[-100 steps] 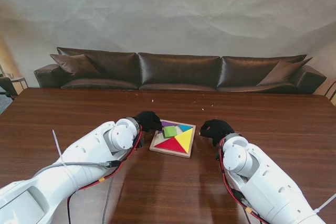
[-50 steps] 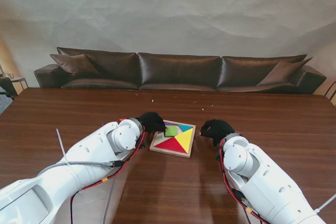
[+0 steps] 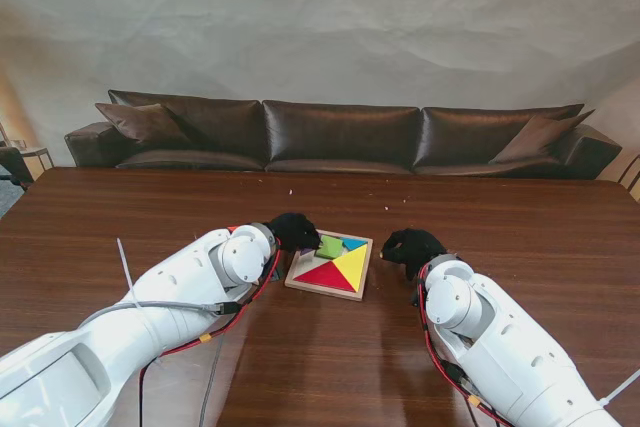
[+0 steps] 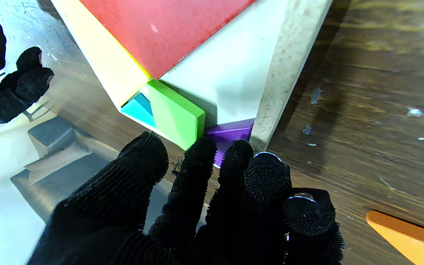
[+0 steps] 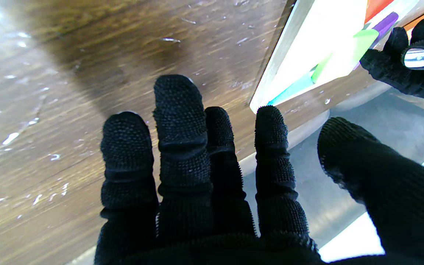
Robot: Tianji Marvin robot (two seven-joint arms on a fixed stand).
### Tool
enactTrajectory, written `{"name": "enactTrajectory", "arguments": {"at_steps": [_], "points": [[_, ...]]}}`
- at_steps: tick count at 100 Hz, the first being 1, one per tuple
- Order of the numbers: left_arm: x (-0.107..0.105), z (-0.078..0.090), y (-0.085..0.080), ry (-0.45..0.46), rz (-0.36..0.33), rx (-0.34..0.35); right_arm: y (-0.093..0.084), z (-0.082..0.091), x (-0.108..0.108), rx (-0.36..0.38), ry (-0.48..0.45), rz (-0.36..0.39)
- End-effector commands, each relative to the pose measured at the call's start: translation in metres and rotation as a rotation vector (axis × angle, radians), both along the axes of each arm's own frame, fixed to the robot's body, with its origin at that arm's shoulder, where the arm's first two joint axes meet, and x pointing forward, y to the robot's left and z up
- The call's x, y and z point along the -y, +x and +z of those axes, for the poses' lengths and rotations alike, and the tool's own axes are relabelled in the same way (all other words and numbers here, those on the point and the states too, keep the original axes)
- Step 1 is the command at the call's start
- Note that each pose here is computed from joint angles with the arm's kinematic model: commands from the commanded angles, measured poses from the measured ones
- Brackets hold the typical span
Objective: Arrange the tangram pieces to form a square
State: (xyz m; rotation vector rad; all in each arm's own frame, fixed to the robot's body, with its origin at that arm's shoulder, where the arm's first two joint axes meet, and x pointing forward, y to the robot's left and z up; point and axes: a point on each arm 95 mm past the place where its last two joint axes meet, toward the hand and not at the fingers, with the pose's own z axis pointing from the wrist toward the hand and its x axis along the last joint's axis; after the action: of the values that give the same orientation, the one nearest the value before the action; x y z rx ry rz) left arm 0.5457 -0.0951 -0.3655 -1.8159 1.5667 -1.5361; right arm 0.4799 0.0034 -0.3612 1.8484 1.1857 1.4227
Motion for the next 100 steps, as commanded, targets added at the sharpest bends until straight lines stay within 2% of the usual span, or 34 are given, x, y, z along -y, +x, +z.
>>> {"name": "enactTrajectory", "arguments": {"at_steps": [1,45,100], "points": [[0.0092,0.0038,0.0008,-0.011,-0.020,-0.005,-0.0017,-0.0032,-0.0024,-0.020,0.005,0.008],[0.0091,0.0085,0.0026,0.014,-0.033,0.018,-0.0010,-0.0035,-0.0013,-0.024,0.008,0.007],[0.0162,0.0028,0.0059,0.008,-0.053,-0.009,-0.0008,-0.0045,-0.0002,-0.030,0.015,-0.003]]}}
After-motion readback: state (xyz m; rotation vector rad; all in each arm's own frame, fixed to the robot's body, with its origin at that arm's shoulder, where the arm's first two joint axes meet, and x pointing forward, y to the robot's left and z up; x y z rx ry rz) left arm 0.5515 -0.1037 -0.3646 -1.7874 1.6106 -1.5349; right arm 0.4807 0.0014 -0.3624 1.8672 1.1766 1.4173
